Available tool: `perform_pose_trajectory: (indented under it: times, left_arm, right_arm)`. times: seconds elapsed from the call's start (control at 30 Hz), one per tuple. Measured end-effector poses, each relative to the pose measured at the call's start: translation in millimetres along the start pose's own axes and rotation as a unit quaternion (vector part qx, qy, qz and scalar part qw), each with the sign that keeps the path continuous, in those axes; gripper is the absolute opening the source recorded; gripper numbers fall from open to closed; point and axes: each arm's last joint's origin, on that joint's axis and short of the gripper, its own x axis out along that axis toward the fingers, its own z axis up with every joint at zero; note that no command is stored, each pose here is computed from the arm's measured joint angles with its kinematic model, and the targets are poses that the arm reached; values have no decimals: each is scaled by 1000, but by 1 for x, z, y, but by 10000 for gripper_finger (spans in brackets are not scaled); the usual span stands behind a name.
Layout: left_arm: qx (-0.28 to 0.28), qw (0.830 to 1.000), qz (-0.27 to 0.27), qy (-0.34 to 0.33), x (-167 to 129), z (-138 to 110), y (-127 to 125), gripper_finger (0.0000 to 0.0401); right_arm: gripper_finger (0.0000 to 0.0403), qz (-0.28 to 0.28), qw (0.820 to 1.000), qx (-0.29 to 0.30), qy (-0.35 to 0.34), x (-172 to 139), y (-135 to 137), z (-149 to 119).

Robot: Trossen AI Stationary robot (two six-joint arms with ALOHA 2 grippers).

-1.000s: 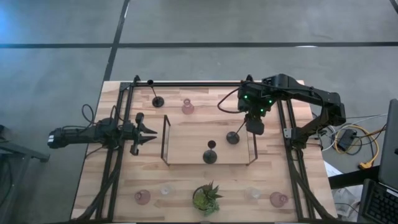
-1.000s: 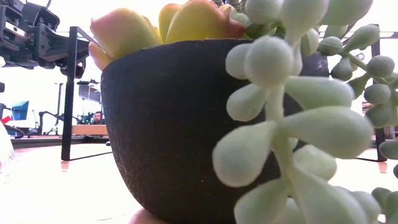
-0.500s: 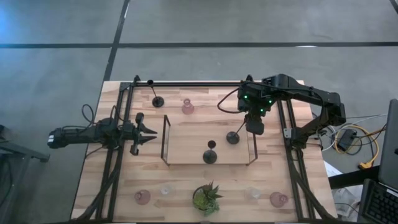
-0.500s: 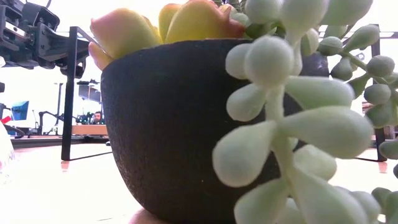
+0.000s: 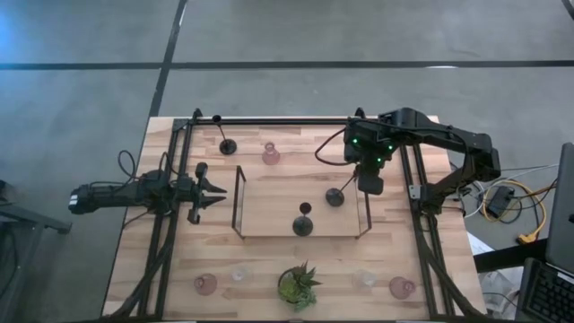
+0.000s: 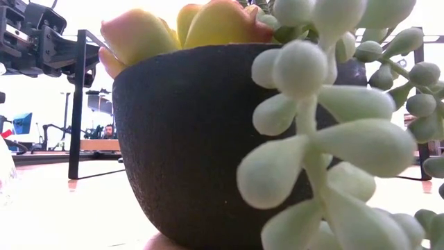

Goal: Pick & Place candle stick holders
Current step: Put the right black candle holder on the shelf

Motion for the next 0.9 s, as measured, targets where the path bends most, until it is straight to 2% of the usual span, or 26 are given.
perform_pose_trajectory:
  times: [0.17, 0.53, 0.9]
  left_arm:
    - [0, 1000, 0, 0, 0, 0, 0, 88]
    - [0, 1000, 0, 0, 0, 0, 0, 88]
    - [0, 1000, 0, 0, 0, 0, 0, 88]
  right_arm:
    - [10, -4, 1000, -7, -5, -3, 0, 0]
    - [8, -51, 998, -35, 6, -6, -2, -2]
    - [7, -55, 996, -64, -34, -26, 0, 1]
